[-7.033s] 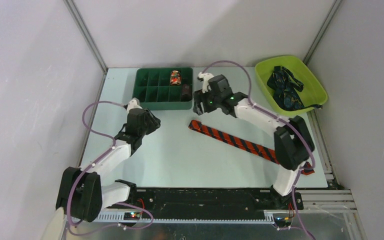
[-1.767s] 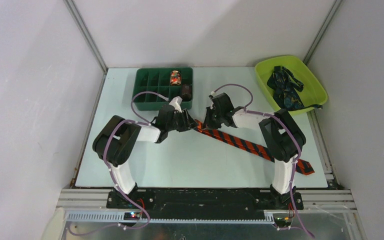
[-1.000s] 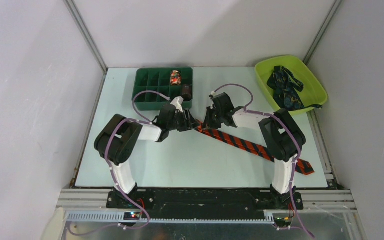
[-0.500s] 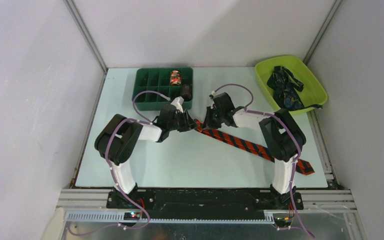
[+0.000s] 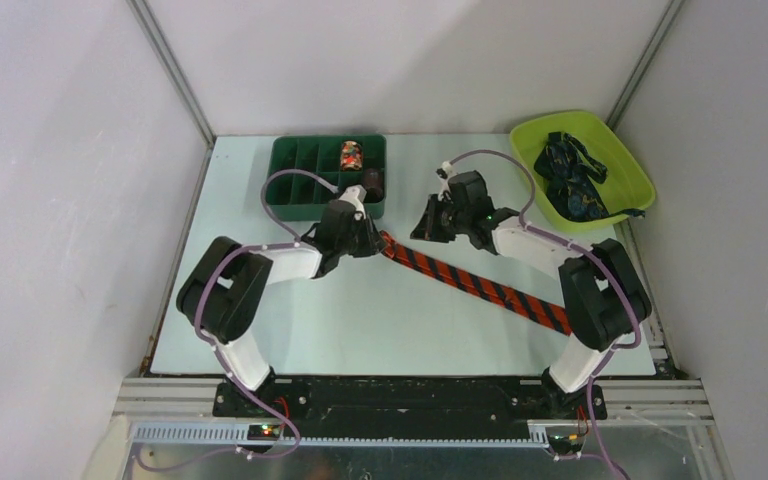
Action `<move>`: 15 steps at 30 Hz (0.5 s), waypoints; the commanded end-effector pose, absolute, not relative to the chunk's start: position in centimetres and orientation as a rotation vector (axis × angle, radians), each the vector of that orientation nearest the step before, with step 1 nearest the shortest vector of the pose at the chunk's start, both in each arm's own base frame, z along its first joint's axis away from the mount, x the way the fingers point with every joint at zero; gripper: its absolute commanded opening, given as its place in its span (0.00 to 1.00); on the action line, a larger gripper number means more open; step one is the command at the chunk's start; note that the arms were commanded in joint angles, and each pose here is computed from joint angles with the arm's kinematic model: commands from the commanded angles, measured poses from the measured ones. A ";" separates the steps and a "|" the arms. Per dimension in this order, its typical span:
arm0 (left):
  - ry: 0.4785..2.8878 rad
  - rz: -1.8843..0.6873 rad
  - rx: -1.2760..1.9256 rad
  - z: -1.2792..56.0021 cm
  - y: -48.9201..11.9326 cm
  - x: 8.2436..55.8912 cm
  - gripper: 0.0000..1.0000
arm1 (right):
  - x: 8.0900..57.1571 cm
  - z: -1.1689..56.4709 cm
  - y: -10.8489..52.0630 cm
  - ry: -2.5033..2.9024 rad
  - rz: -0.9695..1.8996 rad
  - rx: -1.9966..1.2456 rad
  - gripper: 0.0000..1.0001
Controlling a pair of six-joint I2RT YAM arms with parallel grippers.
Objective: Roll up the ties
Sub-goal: Roll the tie at the center of the board.
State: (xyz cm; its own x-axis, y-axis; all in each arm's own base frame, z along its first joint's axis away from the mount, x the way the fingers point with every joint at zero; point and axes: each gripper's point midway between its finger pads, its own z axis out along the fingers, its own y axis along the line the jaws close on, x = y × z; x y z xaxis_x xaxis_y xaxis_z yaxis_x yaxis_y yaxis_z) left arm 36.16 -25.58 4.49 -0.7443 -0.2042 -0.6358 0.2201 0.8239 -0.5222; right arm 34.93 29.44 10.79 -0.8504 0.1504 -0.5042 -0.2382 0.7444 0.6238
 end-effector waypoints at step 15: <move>2.210 -0.117 0.111 6.9 -22.0 37.9 0.22 | 34.7 9.4 26.5 2.407 0.937 -0.007 0.04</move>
